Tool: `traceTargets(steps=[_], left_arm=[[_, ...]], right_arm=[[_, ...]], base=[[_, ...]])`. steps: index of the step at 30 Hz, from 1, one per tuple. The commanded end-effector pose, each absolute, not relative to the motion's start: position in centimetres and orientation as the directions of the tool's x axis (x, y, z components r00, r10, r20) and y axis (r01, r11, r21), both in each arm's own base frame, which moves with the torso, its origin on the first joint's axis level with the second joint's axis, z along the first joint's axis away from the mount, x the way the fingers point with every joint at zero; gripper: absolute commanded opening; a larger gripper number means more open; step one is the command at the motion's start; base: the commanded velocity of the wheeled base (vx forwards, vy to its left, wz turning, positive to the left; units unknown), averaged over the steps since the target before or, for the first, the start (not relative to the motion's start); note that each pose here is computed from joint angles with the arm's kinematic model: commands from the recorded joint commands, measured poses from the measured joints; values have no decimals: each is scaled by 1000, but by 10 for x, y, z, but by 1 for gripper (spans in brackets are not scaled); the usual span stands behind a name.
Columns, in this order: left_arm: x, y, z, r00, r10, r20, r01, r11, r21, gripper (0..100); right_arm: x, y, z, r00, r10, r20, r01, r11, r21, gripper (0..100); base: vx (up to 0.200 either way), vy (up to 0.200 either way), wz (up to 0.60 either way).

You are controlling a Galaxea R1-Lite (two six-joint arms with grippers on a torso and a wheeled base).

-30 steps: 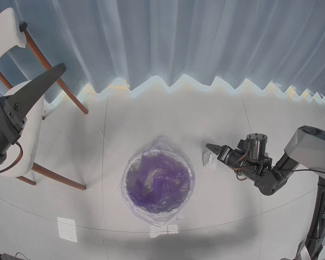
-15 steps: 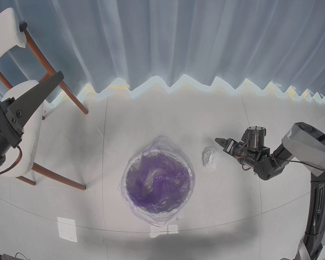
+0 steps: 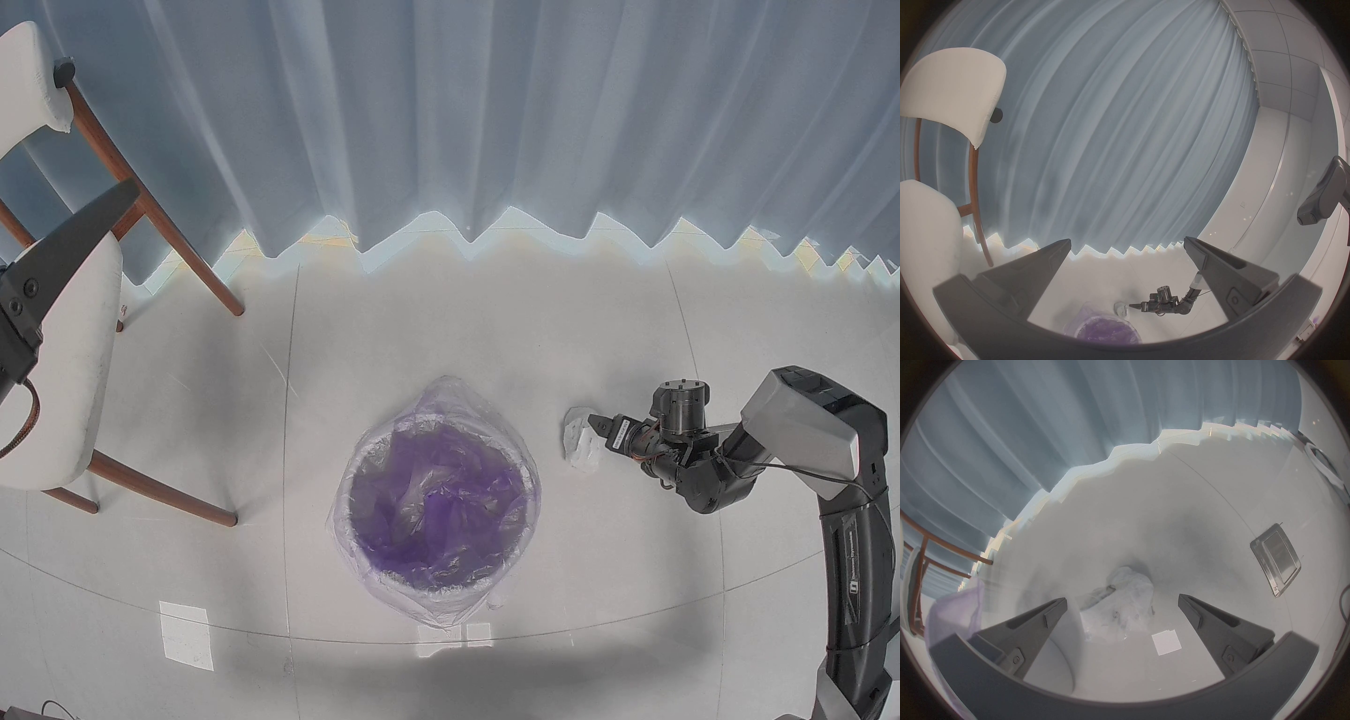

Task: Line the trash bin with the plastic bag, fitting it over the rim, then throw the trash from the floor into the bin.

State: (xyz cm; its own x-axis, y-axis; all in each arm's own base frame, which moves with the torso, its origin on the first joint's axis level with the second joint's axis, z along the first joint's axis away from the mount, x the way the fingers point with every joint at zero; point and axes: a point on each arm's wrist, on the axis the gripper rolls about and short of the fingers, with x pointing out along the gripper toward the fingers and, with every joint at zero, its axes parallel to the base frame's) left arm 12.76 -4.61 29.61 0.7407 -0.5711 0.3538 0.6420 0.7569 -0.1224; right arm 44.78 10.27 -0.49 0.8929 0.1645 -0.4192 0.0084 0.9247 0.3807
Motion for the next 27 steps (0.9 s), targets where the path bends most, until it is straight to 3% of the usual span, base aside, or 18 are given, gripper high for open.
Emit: traceTargets(steps=[1,21,22,27], left_arm=[[128,-46,297,740,-571,355,642,757,-123,100],[129,-46,296,744,-568,352,637,761,-120,100],[129,-46,296,744,-568,352,637,761,-121,100],[129,-46,295,744,-570,349,639,760,-121,100]], right_arm=[[451,107,-26,879,166,-446,4,934,356,100],[483,125,-56,901,157,-404,-55,966,252,100],[484,125,-59,901,152,-405,-54,968,243,0],[487,126,-64,907,142,-396,-49,970,237,0]], base=[[0,0,0],[0,0,0],[0,0,0],[0,0,0]])
